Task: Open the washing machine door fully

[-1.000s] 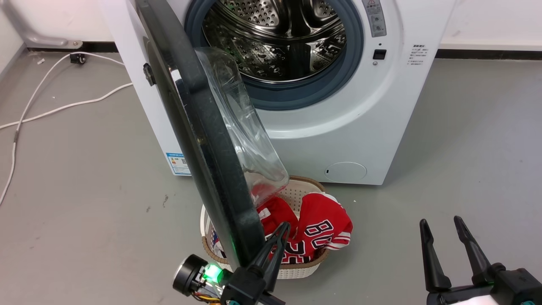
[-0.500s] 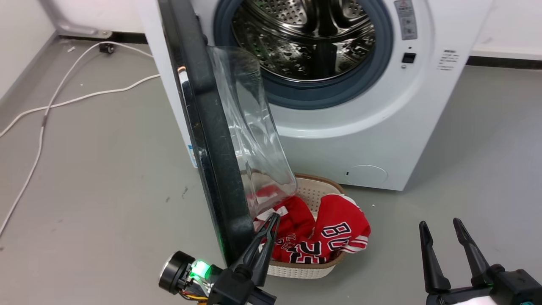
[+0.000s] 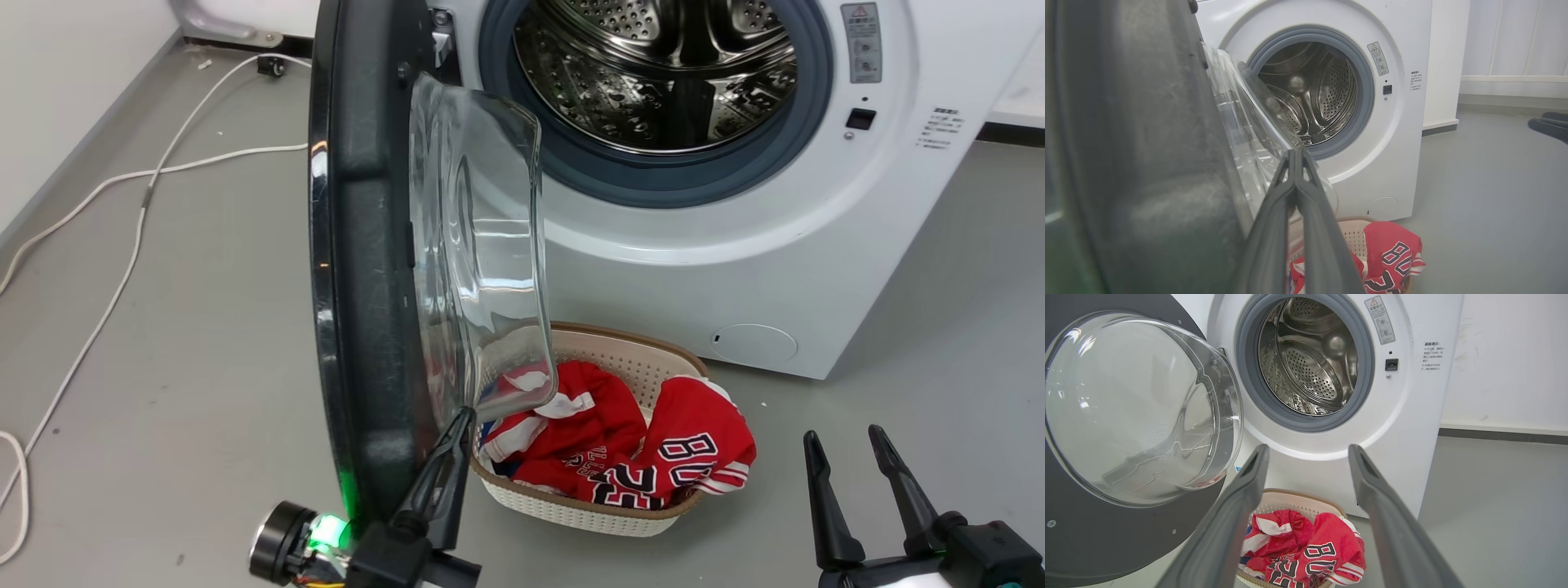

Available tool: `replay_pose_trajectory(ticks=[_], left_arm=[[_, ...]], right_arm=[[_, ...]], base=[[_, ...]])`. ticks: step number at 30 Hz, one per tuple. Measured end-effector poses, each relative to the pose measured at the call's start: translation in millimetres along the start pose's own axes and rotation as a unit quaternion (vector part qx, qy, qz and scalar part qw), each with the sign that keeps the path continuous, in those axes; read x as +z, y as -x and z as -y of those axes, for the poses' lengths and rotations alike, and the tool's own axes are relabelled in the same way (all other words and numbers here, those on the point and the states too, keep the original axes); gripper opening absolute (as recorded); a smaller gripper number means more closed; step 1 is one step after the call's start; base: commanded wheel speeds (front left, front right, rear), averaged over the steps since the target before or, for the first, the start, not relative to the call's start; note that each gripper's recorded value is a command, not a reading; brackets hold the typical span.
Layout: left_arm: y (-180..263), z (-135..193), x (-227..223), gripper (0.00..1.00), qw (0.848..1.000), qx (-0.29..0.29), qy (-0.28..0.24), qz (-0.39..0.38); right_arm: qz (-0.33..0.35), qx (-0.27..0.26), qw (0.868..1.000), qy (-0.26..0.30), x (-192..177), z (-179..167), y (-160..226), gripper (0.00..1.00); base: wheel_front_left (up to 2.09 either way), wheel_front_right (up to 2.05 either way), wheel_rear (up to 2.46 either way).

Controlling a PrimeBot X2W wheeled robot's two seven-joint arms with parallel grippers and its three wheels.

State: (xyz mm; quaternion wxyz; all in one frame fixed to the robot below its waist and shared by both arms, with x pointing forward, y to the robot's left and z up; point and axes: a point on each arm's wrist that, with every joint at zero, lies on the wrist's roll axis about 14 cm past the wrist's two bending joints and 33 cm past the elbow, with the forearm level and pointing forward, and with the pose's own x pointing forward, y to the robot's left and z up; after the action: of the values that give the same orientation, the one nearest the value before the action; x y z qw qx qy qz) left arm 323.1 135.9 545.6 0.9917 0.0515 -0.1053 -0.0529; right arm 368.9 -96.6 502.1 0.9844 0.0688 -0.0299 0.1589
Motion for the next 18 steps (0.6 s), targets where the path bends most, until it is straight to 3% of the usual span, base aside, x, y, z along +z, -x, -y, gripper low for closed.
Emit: replay_pose_trajectory(ticks=[18], left_arm=[[26.7, -89.4, -25.0, 0.00, 0.988, 0.141, -0.025, -0.053]], right_arm=[[-0.022, 0.017, 1.000, -0.008, -16.3, -8.9, -8.0, 1.00]], base=[[0.00, 0.00, 0.00]])
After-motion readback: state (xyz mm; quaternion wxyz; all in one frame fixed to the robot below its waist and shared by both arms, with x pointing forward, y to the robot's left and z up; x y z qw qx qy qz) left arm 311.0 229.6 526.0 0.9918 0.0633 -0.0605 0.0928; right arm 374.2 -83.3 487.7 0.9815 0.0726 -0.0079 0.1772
